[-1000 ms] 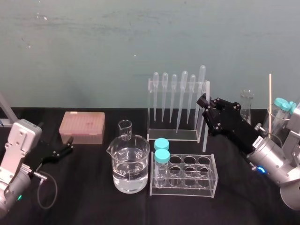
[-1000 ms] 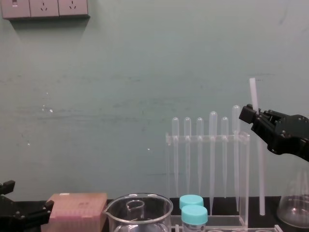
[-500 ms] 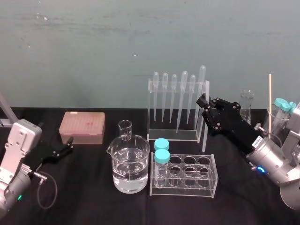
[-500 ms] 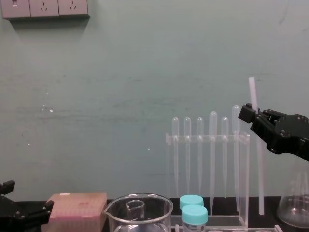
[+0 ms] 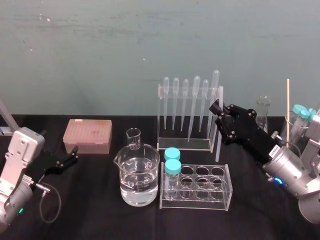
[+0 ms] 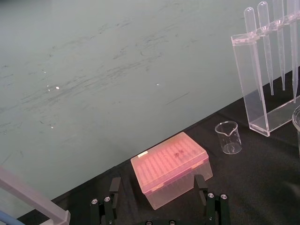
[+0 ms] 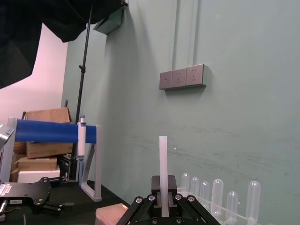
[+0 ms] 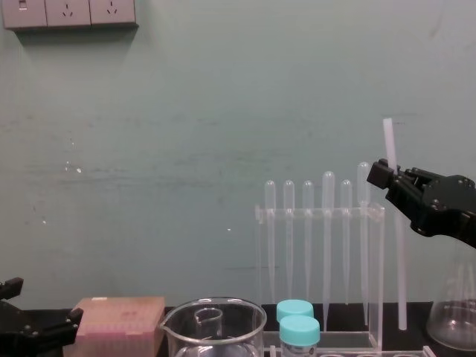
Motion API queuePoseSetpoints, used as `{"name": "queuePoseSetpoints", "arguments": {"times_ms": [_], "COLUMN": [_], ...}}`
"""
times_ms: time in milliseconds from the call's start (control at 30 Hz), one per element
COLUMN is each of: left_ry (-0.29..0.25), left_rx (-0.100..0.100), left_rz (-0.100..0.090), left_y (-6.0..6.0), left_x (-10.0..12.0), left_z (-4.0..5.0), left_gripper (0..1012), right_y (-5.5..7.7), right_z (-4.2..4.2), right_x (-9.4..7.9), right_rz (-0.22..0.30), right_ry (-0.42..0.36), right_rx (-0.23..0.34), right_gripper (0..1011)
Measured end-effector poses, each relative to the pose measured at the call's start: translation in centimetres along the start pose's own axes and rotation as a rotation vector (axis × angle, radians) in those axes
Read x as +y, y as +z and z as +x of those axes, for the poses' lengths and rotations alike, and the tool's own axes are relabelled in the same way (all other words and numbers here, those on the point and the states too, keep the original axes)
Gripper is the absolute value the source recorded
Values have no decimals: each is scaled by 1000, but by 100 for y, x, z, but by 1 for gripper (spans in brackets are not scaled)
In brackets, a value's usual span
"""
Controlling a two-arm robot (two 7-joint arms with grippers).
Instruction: Pick up the stirring rod with one hand, then place it down.
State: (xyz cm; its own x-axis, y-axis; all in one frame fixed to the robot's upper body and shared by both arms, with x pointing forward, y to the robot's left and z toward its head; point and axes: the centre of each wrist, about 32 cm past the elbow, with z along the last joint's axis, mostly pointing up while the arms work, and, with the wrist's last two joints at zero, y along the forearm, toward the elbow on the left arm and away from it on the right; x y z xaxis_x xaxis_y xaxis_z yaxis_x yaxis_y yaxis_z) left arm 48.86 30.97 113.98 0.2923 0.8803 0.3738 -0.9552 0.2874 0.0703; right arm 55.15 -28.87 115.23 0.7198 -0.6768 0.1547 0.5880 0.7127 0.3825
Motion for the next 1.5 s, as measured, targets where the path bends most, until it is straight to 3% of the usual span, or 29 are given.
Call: {"name": "queuePoseSetpoints", "arguments": {"times_ms": [1500], "left_ry": [0], "left_rx": [0], "left_rz": [0], "left_y": [0], "left_x": [0], "left_z": [0], "left_gripper": [1000], "right_y": [0], "right_z": [0], "right_x": [0], "right_rz": [0], "right_ry": [0], "right_rx": [0], "right_gripper": [69]}}
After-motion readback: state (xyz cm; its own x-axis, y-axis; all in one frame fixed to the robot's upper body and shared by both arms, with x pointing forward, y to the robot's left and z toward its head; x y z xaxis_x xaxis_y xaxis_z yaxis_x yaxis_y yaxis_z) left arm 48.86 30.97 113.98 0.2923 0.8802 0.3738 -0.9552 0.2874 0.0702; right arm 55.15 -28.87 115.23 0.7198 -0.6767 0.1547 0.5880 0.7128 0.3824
